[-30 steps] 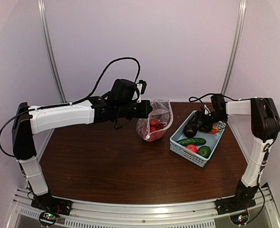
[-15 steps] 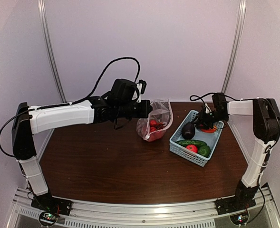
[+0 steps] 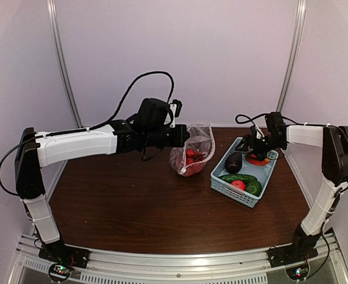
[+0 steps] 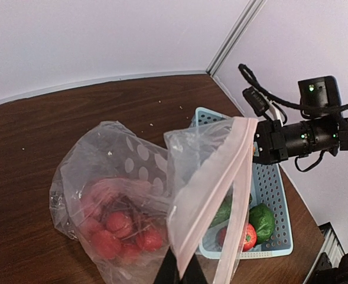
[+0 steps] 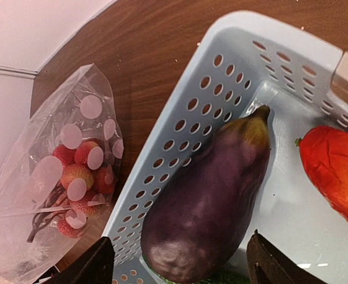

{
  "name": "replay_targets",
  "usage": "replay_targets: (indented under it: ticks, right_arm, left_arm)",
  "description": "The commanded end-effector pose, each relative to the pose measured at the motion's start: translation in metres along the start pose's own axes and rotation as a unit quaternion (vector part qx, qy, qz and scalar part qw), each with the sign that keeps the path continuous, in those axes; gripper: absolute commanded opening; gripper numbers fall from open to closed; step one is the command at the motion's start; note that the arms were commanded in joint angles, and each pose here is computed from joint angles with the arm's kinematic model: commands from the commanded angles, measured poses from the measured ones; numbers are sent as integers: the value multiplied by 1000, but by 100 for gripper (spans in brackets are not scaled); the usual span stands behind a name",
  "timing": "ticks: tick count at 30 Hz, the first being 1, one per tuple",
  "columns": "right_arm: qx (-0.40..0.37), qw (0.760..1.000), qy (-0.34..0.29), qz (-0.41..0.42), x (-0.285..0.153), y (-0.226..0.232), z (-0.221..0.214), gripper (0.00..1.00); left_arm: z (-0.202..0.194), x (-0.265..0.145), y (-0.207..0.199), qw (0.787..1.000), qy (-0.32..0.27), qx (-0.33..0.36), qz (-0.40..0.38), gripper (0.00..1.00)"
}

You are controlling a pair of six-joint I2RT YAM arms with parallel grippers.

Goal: Place the food in the zip-top bag and seal the zipper
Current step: Pick up the fake vegetable from the bin.

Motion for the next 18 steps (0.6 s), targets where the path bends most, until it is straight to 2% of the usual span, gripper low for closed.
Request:
replay_targets:
  ticks: [1,9,11,14,18]
  right_arm:
    - [13,999,36,-6,23,-6,-11,80]
    - [40,996,73,-4,52,-19,-27,83]
    - [42,996,76,10,58,-19,-29,78]
    - [30,998,60,18,51,-12,-22,62]
    - [-15,1000,25,11,20,5,-9,55]
  left_arm:
    - [16,-14,-7,1000,-21,-3,-13,0]
    - [17,-15,-4,1000,-24,-1,-3,0]
    - [17,-15,-5,1000,-26,-2,-4,0]
    - [18,-15,-6,1000,-25,-3,-6,0]
    - [20,-15,-8,1000,-26,-1,-7,0]
Point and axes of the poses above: each gripper's point midway between its finger pads, its own x axis out along the fingers, its own y axis along the line the jaws close on, z = x × y, the point moved 4 cm from there along -x, back along the fingers, and after that the axes turned 12 degrees about -x, right-handed, at the moved point
